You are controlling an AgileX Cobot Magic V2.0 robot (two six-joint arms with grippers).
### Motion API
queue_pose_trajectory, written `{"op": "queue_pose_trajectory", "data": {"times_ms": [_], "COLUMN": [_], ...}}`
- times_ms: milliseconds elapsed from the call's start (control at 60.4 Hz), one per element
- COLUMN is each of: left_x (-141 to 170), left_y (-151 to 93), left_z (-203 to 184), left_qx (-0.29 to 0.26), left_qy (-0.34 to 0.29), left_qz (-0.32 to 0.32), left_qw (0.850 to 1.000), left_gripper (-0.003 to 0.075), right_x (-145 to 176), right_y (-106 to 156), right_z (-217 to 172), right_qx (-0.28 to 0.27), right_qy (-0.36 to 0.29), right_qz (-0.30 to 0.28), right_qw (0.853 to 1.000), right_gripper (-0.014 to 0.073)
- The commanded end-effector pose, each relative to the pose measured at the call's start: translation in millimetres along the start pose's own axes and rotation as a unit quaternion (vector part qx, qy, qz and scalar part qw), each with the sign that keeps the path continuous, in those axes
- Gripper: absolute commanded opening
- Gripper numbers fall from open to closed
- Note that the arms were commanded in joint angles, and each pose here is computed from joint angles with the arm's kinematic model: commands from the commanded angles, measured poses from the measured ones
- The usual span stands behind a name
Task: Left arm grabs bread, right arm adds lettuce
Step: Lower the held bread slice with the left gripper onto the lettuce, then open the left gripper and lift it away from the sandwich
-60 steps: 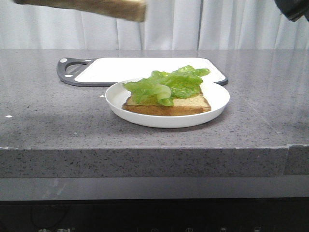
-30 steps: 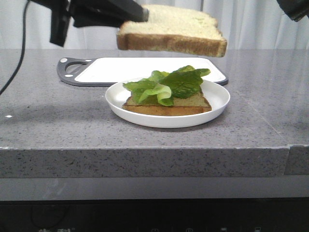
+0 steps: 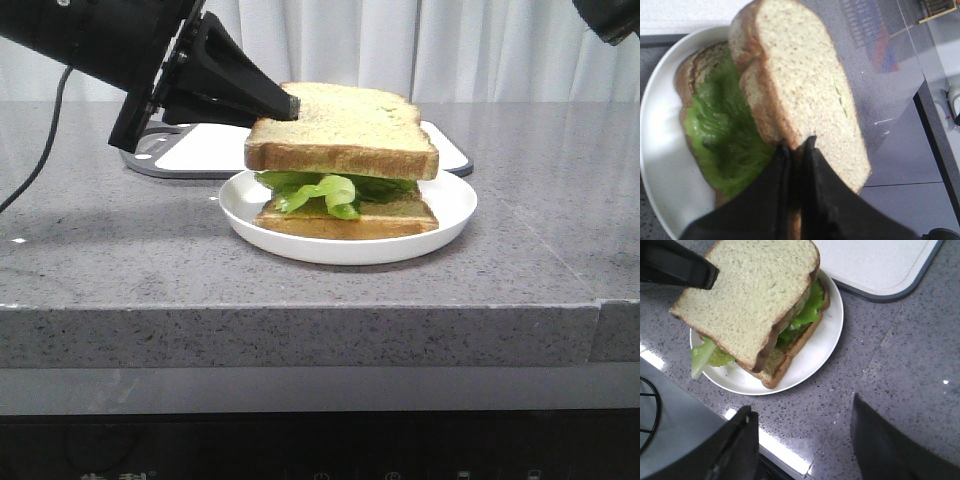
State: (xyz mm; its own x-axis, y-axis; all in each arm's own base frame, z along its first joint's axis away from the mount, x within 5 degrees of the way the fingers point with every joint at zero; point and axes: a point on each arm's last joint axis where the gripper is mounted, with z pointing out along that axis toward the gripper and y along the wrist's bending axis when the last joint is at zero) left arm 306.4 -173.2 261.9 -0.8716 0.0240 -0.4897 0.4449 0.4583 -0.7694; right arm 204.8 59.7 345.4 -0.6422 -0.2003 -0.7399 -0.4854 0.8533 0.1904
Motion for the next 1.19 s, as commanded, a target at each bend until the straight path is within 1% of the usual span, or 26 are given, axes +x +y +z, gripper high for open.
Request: {"op": "queue_pose_trajectory", "data": {"times_ms": [0, 116, 166, 232, 265, 447, 530, 613, 696, 795, 845, 911, 961, 978, 1077, 1176], "left_x": [-10, -10, -10, -10, -11, -9, -8, -5, -2, 4, 9, 16, 22, 23, 37, 58], "left_y": [-23, -23, -23, -23, -22, -25, -33, -40, -49, -60, -67, -74, -81, -82, -93, -101], "left_z": [-9, -9, -9, -9, -10, -25, -39, -56, -76, -100, -114, -132, -144, -148, -170, -186], "left_qx": [0.032, 0.032, 0.032, 0.031, 0.030, 0.005, -0.015, -0.051, -0.103, -0.180, -0.217, -0.276, -0.304, -0.318, -0.363, -0.383], "left_qy": [-0.027, -0.026, -0.026, -0.027, -0.028, -0.014, -0.013, -0.010, -0.014, -0.025, -0.031, -0.040, -0.054, -0.057, -0.089, -0.122], "left_qz": [0.017, 0.018, 0.018, 0.017, 0.017, 0.044, 0.063, 0.085, 0.108, 0.125, 0.135, 0.139, 0.136, 0.140, 0.141, 0.155], "left_qw": [0.999, 0.999, 0.999, 0.999, 0.999, 0.999, 0.998, 0.995, 0.989, 0.976, 0.966, 0.950, 0.941, 0.936, 0.917, 0.902], "left_gripper": [0.0027, 0.0225, 0.0333, 0.0410, 0.0425, 0.0428, 0.0428, 0.0425, 0.0419, 0.0419, 0.0419, 0.0419, 0.0419, 0.0419, 0.0419, 0.0419], "right_x": [-12, -12, -12, -12, -12, -8, -5, -1, 6, 13, 17, 22, 26, 27, 35, 47], "right_y": [4, 4, 4, 4, 4, 8, 9, 10, 10, 9, 9, 8, 8, 9, 13, 19], "right_z": [-12, -12, -12, -12, -12, -19, -24, -32, -42, -57, -64, -74, -80, -83, -95, -105], "right_qx": [0.006, 0.006, 0.006, 0.006, 0.006, 0.002, 0.010, 0.028, 0.059, 0.100, 0.121, 0.150, 0.167, 0.171, 0.183, 0.185], "right_qy": [-0.045, -0.045, -0.045, -0.045, -0.043, -0.034, -0.027, -0.018, -0.008, -0.006, -0.007, -0.007, -0.009, -0.011, -0.027, -0.058], "right_qz": [-0.004, -0.004, -0.004, -0.004, -0.004, 0.002, 0.010, 0.018, 0.030, 0.057, 0.067, 0.080, 0.088, 0.090, 0.094, 0.087], "right_qw": [0.999, 0.999, 0.999, 0.999, 0.999, 0.999, 1.000, 0.999, 0.998, 0.993, 0.990, 0.985, 0.982, 0.981, 0.978, 0.977], "right_gripper": [0.0435, 0.0435, 0.0435, 0.0435, 0.0435, 0.0435, 0.0435, 0.0435, 0.0435, 0.0435, 0.0435, 0.0435, 0.0435, 0.0435, 0.0435, 0.0435]}}
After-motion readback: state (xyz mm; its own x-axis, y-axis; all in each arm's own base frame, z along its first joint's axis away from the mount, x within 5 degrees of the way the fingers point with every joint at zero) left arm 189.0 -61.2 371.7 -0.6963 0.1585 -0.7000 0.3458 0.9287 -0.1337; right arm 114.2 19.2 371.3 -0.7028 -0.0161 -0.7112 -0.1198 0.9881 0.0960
